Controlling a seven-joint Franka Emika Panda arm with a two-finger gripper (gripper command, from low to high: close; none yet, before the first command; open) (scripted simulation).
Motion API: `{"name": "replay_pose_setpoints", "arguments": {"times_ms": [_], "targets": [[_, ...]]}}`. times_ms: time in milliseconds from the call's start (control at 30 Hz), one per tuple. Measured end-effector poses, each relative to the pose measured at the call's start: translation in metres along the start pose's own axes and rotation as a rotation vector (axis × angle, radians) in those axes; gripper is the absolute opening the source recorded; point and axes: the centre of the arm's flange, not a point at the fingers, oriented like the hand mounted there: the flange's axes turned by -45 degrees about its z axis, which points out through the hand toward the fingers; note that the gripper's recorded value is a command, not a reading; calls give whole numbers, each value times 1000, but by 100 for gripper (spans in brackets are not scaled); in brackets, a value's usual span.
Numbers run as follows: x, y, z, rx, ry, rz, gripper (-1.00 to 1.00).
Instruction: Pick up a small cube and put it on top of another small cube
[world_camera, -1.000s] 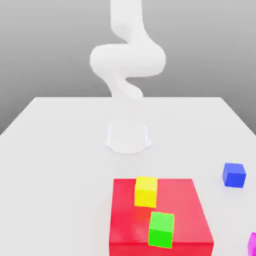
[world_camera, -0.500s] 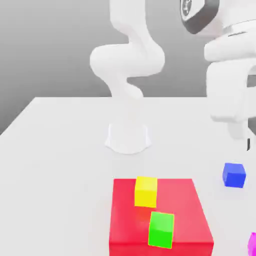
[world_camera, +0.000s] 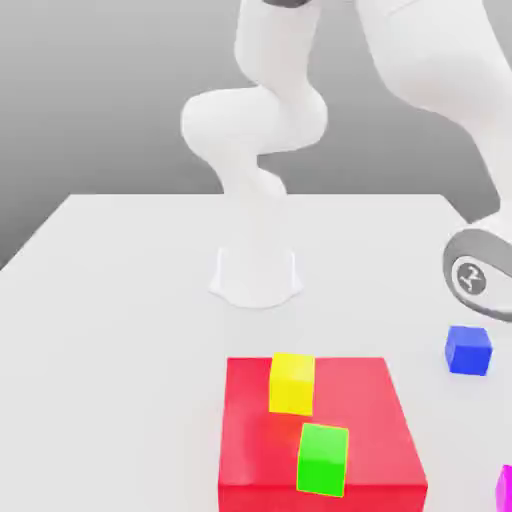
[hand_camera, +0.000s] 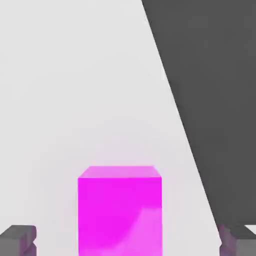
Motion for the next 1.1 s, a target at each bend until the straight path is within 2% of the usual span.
{"name": "replay_pose_setpoints", "arguments": {"times_ms": [200, 367, 767, 1100], "targets": [[0, -1, 7, 1, -1, -1, -100], [0, -2, -48, 3, -1, 1, -100], [6, -110, -91, 45, 23, 376, -100], [-12, -199, -109, 45, 11, 698, -100]]}}
